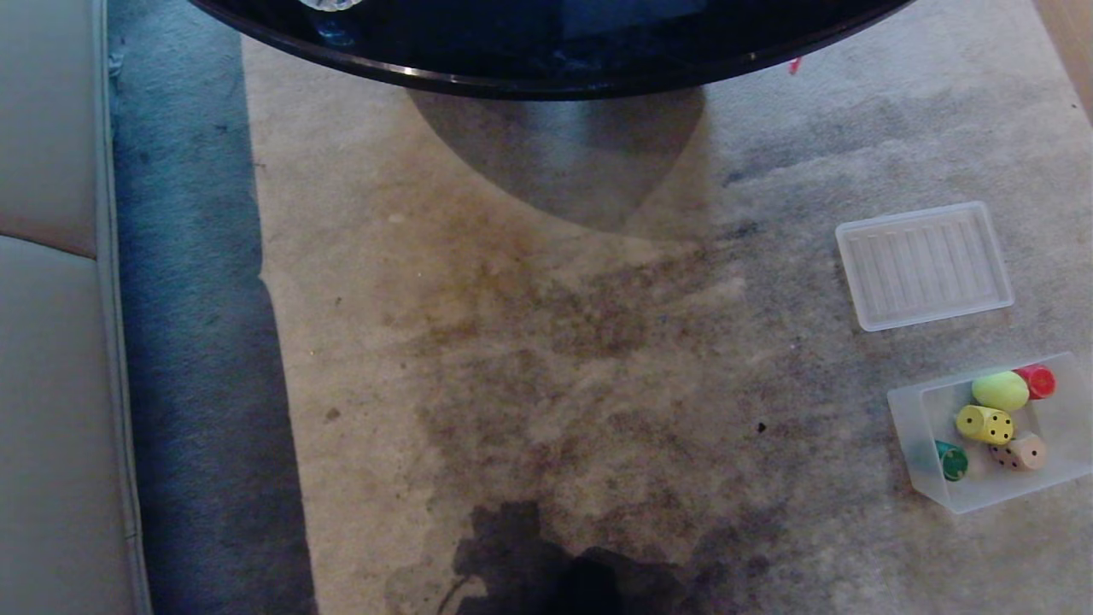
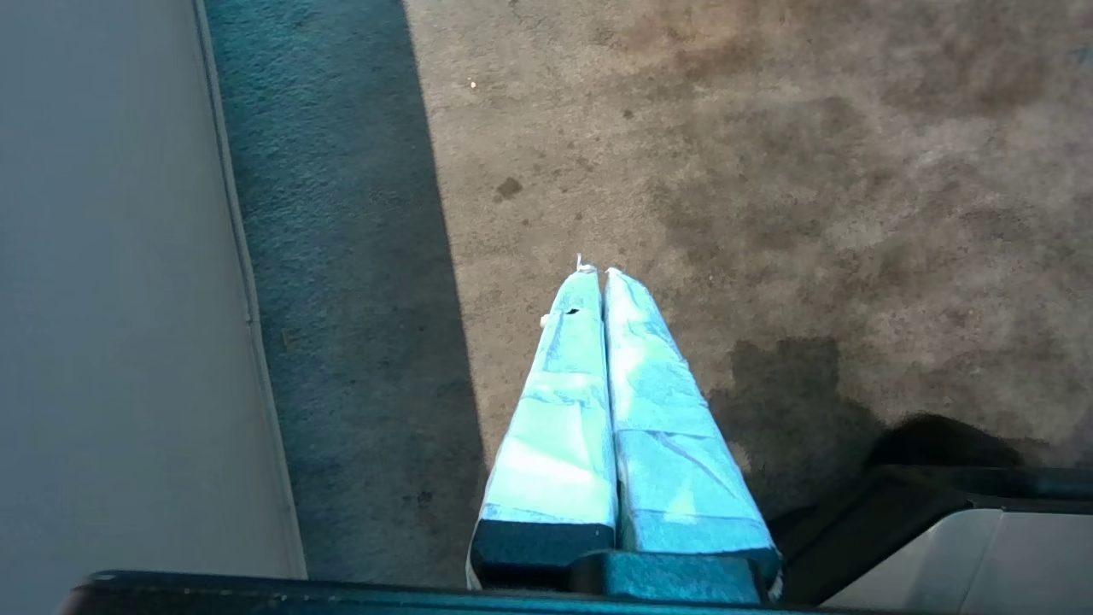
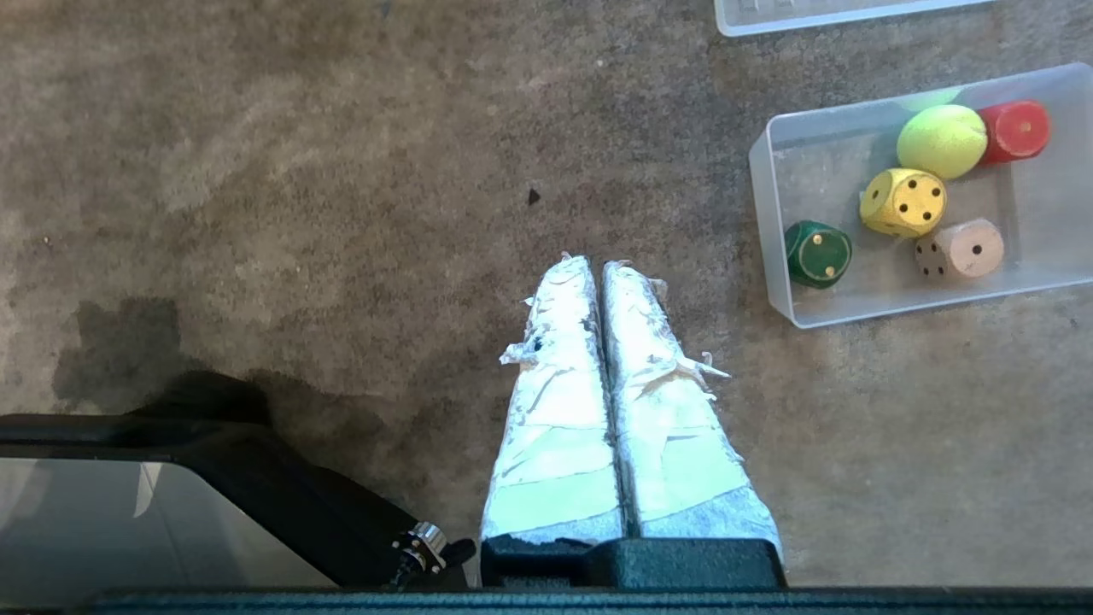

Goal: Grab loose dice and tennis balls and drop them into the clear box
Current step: Pick up the ball on the table

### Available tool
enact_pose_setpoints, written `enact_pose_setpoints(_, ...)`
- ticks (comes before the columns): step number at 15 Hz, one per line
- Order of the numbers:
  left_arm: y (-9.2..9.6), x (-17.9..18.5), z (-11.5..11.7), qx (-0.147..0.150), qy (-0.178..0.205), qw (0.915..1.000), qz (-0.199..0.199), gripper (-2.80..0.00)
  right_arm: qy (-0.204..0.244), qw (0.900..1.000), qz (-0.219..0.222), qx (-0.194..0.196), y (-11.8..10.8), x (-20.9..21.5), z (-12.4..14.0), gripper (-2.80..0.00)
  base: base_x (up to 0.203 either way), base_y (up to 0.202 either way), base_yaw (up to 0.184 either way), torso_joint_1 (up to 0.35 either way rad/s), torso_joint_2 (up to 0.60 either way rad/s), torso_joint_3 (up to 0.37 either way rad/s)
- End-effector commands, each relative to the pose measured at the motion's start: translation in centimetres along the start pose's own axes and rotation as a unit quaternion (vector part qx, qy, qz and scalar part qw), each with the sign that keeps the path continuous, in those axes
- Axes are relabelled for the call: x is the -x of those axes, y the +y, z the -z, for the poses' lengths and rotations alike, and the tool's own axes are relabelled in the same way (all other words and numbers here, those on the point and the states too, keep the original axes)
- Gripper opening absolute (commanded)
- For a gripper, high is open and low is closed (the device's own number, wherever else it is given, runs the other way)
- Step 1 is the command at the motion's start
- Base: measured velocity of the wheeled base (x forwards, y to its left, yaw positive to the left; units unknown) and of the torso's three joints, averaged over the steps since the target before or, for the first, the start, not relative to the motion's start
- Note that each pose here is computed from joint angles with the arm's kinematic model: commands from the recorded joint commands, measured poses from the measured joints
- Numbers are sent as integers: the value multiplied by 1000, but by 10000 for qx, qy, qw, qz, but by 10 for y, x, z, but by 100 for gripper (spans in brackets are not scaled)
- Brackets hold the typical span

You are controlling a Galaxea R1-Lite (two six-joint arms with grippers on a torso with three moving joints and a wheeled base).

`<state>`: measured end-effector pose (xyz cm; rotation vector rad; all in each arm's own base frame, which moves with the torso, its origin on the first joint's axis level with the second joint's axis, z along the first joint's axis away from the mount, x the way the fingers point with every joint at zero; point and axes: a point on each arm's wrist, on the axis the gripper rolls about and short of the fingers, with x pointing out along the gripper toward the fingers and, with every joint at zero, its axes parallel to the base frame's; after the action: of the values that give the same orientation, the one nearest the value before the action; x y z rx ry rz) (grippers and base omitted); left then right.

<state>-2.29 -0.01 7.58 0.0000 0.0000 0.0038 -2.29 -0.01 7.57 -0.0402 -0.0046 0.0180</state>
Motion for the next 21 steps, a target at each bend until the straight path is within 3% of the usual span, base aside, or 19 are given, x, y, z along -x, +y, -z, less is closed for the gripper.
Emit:
enact_pose_setpoints(1, 0, 0, 0, 15, 8, 10000, -4, -280, 13, 10000, -3, -1, 0, 0, 0, -280, 0, 0, 0, 0, 0, 0)
enact_pose_setpoints(10, 0, 0, 0, 15, 7, 10000, -4, -280, 14, 10000, -2, -9, 0, 0, 0, -280, 142, 0, 0, 2, 2, 2)
enact_pose_setpoints(21, 0, 0, 0, 31, 8, 10000, -4, -280, 14, 10000, 5, -25, 0, 0, 0, -280, 0, 0, 0, 0, 1, 25)
